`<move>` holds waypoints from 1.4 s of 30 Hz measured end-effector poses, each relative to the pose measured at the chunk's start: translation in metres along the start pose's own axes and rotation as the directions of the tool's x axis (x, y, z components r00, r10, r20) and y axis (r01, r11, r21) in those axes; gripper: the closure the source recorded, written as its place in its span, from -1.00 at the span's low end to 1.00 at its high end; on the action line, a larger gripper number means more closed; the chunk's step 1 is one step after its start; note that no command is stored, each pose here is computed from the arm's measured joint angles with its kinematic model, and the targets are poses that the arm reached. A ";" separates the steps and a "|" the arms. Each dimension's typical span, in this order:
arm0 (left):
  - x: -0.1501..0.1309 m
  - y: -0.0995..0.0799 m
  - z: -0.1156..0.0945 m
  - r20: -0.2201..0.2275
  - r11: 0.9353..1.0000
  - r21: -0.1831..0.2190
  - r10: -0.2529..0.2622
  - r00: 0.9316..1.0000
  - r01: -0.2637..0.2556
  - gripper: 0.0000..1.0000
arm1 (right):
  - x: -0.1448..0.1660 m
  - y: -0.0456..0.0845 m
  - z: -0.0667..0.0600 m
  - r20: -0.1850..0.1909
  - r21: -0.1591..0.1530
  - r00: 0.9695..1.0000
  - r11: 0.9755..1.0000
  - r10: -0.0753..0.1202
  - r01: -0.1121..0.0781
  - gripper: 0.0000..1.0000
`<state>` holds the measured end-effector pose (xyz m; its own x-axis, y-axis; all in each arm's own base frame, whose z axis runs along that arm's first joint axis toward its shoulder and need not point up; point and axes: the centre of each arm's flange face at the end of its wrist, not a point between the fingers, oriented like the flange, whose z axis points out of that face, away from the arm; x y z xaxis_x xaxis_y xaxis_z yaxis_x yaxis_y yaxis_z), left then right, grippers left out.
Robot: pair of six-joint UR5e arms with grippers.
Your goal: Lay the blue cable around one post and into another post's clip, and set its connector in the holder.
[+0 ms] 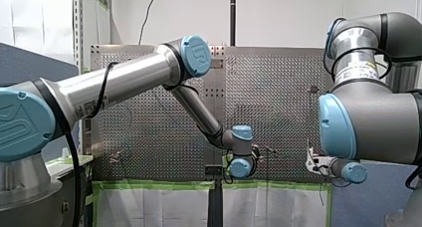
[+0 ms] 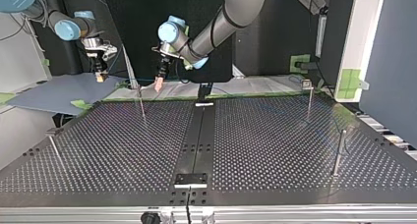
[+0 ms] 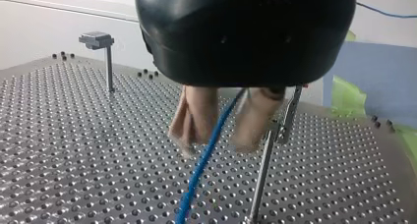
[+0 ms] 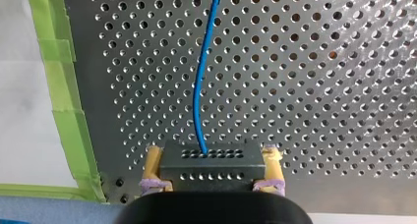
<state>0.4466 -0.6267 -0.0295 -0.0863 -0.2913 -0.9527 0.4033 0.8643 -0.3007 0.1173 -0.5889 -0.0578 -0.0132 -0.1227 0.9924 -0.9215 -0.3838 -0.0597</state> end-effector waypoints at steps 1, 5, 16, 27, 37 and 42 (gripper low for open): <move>0.000 0.000 0.000 0.002 1.000 0.000 0.001 1.000 -0.001 0.87 | 0.000 0.000 0.000 -0.001 0.000 1.000 1.000 0.000 0.000 1.00; -0.001 -0.002 0.000 0.009 1.000 0.004 0.016 1.000 -0.016 0.87 | 0.001 0.002 0.002 -0.004 -0.003 1.000 1.000 0.000 0.000 1.00; 0.006 -0.002 -0.003 0.003 0.996 0.010 0.085 0.996 -0.085 0.87 | 0.006 0.005 0.007 -0.023 -0.005 0.999 1.000 0.023 -0.023 1.00; 0.033 0.015 -0.006 -0.014 0.997 0.002 0.081 0.997 -0.081 0.87 | 0.011 0.006 0.015 -0.048 0.005 0.998 0.999 0.036 -0.035 1.00; 0.029 0.019 0.002 0.005 0.999 -0.003 0.054 0.999 -0.054 0.87 | 0.015 0.008 0.019 -0.058 0.007 0.998 0.999 0.034 -0.034 1.00; 0.027 0.024 0.005 0.008 0.999 -0.010 0.049 0.999 -0.049 0.87 | 0.018 0.010 0.022 -0.063 0.007 0.997 0.999 0.033 -0.032 1.00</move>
<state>0.4583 -0.6155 -0.0627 -0.0595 -0.2521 -0.9659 0.3983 0.8812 -0.2545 0.1165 -0.6155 -0.0432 -0.0676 -0.0775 0.9947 -0.9179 -0.3859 -0.0924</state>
